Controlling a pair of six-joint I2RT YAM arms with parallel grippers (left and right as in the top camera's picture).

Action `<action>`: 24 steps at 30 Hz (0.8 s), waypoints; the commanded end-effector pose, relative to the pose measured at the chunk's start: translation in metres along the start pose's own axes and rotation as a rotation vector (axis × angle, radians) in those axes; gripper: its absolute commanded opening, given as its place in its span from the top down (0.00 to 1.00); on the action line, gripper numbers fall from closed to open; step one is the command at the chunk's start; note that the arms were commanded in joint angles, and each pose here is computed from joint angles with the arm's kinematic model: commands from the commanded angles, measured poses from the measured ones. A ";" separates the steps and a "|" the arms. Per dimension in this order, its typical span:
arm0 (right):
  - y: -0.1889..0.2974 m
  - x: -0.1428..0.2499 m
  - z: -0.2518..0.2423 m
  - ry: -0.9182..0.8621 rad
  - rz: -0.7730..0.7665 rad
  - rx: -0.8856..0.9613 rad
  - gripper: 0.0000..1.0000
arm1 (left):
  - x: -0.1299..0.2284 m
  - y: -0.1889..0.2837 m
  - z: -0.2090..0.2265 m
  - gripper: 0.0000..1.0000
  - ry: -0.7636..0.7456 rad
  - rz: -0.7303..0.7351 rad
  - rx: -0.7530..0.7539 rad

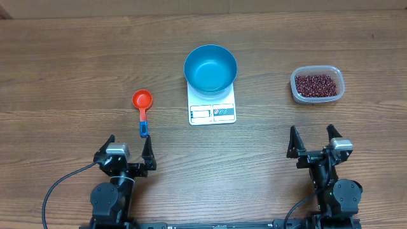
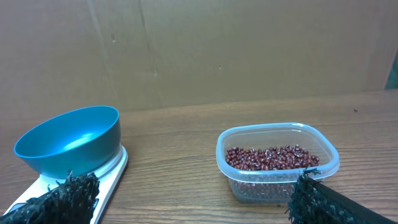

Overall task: Scoop item into bowl and weigh 150g on scale
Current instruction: 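Raise the left arm and move the left gripper over the red scoop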

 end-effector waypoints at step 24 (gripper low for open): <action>0.000 0.002 -0.001 -0.004 -0.004 0.006 0.00 | -0.047 0.026 -0.003 0.00 -0.095 0.048 0.060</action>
Point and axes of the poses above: each gripper's point midway between its finger pads, its own y axis back along the fingers, its own z axis along the line the jaws close on, x = y × z, the point moved 2 cm from there along y, back along the fingers, and after that the axes turned 13 degrees about -y, right-handed, at the moved point
